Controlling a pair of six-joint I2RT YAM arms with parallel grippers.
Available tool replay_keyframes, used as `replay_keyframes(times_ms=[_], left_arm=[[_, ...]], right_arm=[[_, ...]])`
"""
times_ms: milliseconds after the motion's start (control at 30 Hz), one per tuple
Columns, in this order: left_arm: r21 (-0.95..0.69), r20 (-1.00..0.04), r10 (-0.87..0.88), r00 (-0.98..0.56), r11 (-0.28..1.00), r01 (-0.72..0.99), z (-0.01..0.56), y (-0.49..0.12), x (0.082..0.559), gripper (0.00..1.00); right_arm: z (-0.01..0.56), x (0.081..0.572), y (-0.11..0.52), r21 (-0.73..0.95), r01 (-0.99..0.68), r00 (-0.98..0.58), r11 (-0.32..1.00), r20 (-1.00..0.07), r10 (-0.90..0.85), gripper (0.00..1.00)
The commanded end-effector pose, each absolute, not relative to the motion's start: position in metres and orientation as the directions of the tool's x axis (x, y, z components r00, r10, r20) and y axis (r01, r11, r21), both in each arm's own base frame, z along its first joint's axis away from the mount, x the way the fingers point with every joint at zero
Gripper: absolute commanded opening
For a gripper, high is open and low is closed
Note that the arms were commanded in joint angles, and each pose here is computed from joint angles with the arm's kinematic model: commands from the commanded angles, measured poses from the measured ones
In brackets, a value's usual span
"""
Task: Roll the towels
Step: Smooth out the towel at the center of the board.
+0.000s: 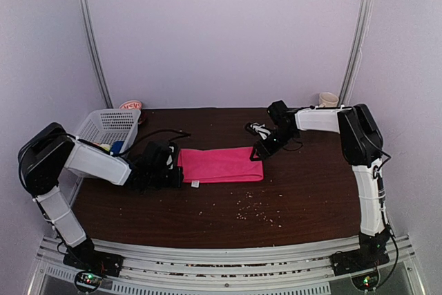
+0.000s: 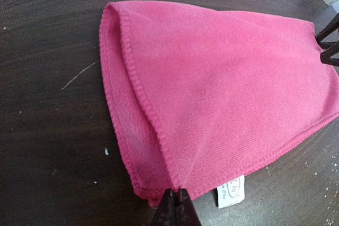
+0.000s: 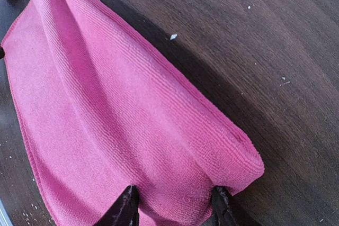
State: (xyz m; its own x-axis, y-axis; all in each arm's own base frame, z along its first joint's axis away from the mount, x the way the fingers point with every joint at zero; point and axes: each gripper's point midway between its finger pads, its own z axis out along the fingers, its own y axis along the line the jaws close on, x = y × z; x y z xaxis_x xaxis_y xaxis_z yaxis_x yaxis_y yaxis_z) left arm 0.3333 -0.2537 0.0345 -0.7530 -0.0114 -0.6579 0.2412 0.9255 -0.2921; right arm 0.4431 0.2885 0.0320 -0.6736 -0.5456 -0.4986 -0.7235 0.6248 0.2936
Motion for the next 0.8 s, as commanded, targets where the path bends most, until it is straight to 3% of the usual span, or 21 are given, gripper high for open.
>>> replay_keyframes(times_ms=[0,333,667,767], left_arm=[[-0.281,-0.654,-0.017,-0.756,0.934,0.223,0.035,-0.247,0.329,0.00],[-0.289,-0.630,-0.027,-0.776,0.936,0.201,0.024,-0.242,0.322,0.00],[-0.262,-0.720,-0.063,-0.691,0.947,0.187,0.067,-0.240,0.345,0.46],[-0.231,-0.773,-0.065,-0.631,0.955,0.184,0.096,-0.236,0.356,0.50]], right_arm=[[0.001,0.433,0.281,0.273,-0.709,-0.696,0.650,-0.416,-0.585,0.48],[0.012,0.433,0.282,0.266,-0.726,-0.678,0.634,-0.430,-0.597,0.48],[0.039,0.426,0.290,0.287,-0.765,-0.637,0.576,-0.469,-0.612,0.51],[0.053,0.423,0.295,0.298,-0.779,-0.620,0.551,-0.494,-0.609,0.52]])
